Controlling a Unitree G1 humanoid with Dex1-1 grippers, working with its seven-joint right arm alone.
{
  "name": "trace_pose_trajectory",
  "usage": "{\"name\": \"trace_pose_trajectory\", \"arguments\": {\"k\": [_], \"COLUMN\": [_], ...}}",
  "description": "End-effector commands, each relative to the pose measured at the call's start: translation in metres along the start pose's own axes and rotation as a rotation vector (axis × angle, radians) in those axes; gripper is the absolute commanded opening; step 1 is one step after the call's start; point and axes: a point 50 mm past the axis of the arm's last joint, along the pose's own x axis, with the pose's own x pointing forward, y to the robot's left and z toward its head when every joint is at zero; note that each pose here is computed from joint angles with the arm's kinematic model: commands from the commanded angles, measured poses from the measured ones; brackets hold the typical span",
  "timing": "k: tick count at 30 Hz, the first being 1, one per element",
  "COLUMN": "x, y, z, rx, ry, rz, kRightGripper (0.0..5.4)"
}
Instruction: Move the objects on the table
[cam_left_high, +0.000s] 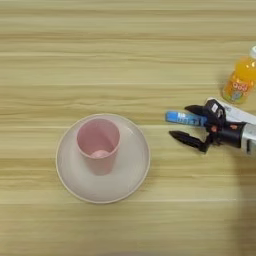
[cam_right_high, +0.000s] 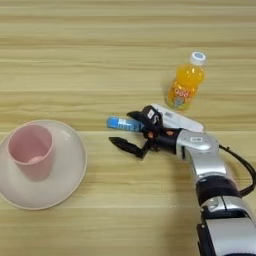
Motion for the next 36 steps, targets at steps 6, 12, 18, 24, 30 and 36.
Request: {"name": "trace_pose_trajectory", "arguments": {"k": [6,12,18,24,30,36], "x": [-0.0038,-0.0042,-0.0033,-0.0031,-0.0031,-0.0026], "y": [-0.0226,-0.0226,-0.0219,-0.0219,-0.0215,-0.0209], "z": [0.0341,0.0336,0.0338,0.0338,0.0341,0.0347], "rx": [-0.146,-0.148,-0.147,-0.143,-0.141,-0.141], "ry": [-0.042,-0.041,-0.044,-0.047,-0.051,-0.056], "rz": [-0.051,-0.047,-0.042,-0.043,-0.039,-0.034], "kRightGripper": [5.10,4.42,3.64,2.94,2.10,1.41]}}
